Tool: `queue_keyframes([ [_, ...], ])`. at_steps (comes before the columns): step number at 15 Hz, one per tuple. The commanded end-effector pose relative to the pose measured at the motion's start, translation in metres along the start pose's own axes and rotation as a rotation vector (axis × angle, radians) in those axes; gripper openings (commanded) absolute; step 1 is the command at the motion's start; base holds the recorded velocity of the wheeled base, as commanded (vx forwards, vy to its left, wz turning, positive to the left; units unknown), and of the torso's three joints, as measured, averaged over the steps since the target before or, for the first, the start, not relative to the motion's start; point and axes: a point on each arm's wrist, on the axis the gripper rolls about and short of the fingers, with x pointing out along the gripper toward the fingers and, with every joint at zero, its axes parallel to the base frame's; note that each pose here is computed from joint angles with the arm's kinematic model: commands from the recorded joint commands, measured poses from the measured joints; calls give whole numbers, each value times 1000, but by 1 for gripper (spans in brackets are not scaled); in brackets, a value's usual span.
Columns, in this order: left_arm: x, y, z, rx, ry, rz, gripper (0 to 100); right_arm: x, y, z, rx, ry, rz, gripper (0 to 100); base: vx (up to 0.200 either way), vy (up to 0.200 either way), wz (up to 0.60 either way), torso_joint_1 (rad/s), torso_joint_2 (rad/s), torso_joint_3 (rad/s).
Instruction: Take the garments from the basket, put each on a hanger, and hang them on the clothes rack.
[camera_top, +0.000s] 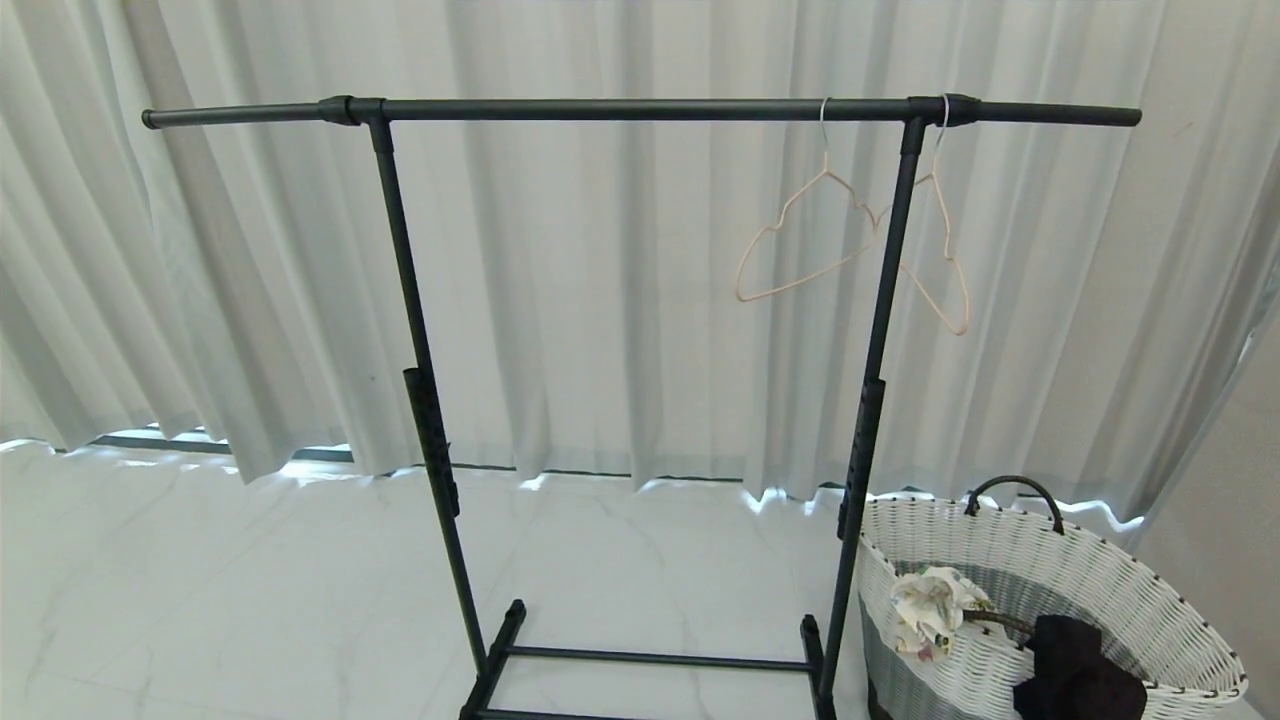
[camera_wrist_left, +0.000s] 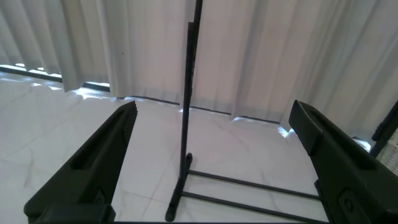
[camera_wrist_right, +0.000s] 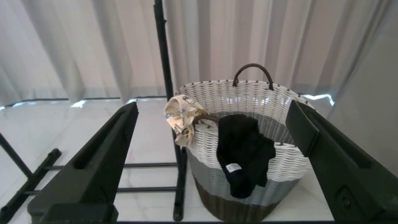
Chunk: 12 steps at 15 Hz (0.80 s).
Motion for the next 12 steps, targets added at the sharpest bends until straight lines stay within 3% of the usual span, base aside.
queue_keyframes([
  [1,0,0,0,0,1,1,100,0,0,0,3,1,0,100,200,0,0,-7,2,7],
  [4,0,0,0,2,1,1,100,0,0,0,3,1,0,100,200,0,0,7,2,-1],
  [9,0,0,0,2,1,1,100,0,0,0,0,1,1,100,0,0,0,0,0,0],
  [12,0,0,0,3,1,1,100,0,0,0,-2,1,1,100,-133,-200,0,-1,4,5],
])
